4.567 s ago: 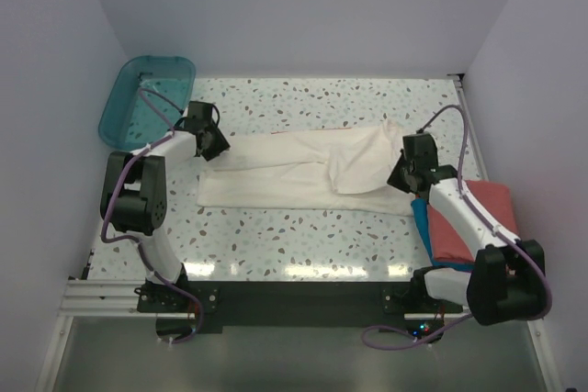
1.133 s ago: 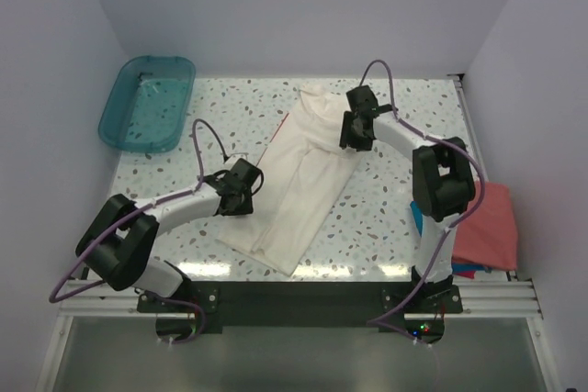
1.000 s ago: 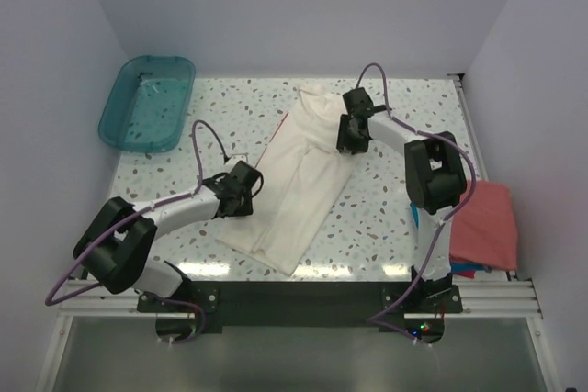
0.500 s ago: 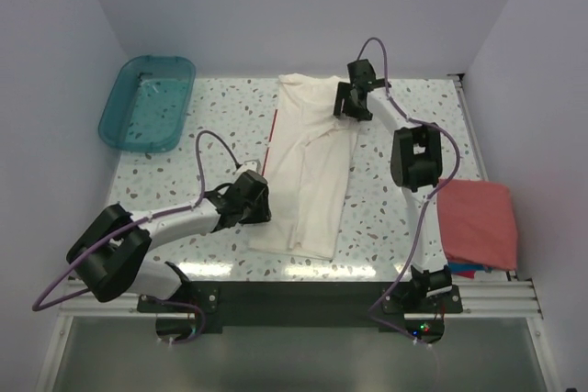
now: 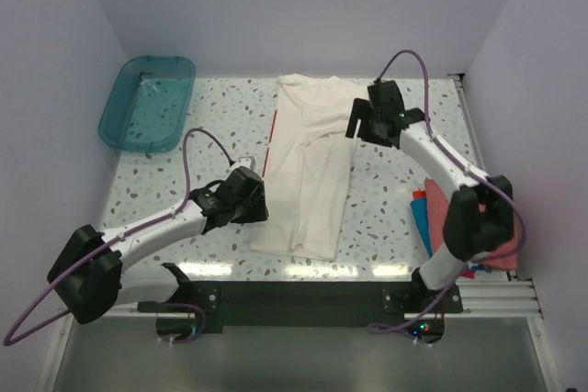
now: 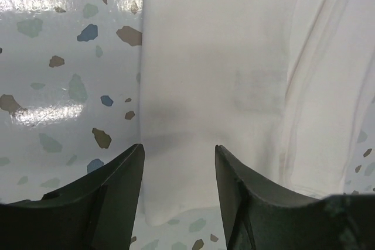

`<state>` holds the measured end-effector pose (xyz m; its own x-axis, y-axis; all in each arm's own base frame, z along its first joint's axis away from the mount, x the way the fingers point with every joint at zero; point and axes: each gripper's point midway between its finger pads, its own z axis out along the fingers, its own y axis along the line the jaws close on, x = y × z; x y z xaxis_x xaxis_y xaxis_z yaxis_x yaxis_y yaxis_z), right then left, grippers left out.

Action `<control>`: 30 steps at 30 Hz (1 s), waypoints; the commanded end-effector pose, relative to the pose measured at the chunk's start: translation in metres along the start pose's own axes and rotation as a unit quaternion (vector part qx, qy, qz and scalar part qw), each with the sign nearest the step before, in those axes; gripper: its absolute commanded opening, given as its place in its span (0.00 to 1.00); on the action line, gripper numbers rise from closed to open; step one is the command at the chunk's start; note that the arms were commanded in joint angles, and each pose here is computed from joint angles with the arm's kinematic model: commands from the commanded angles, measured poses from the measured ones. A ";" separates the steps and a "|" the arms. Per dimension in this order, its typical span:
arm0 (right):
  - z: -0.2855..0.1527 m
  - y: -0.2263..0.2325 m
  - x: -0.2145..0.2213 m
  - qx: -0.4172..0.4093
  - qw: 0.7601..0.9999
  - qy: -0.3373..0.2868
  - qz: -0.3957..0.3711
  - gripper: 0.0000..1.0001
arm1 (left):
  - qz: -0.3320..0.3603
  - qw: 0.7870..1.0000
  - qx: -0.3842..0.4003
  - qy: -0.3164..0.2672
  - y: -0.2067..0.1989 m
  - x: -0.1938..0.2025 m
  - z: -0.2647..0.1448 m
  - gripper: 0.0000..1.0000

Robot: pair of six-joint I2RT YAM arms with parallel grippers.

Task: Fold and stack the t-shirts
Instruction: Fold the tshirt

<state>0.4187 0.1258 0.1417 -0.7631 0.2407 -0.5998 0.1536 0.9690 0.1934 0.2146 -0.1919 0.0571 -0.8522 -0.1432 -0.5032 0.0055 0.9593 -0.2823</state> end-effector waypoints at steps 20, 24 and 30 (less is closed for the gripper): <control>-0.100 0.028 0.308 -0.104 0.981 0.162 -0.027 0.68 | 0.005 0.998 0.030 0.051 0.033 0.064 -0.006 0.50; -0.095 0.027 0.317 -0.102 0.980 0.169 -0.006 0.67 | 0.007 0.998 0.022 0.050 0.036 0.064 -0.004 0.50; -0.086 0.025 0.322 -0.101 0.981 0.163 0.020 0.64 | 0.005 0.998 0.027 0.059 0.036 0.070 -0.001 0.50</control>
<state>0.1154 0.2174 0.0229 -0.9437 0.1441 -0.2979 0.0345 0.9382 0.3445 0.1578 -0.1644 0.0177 -0.9025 -0.0993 -0.4191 0.0382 0.9508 -0.3075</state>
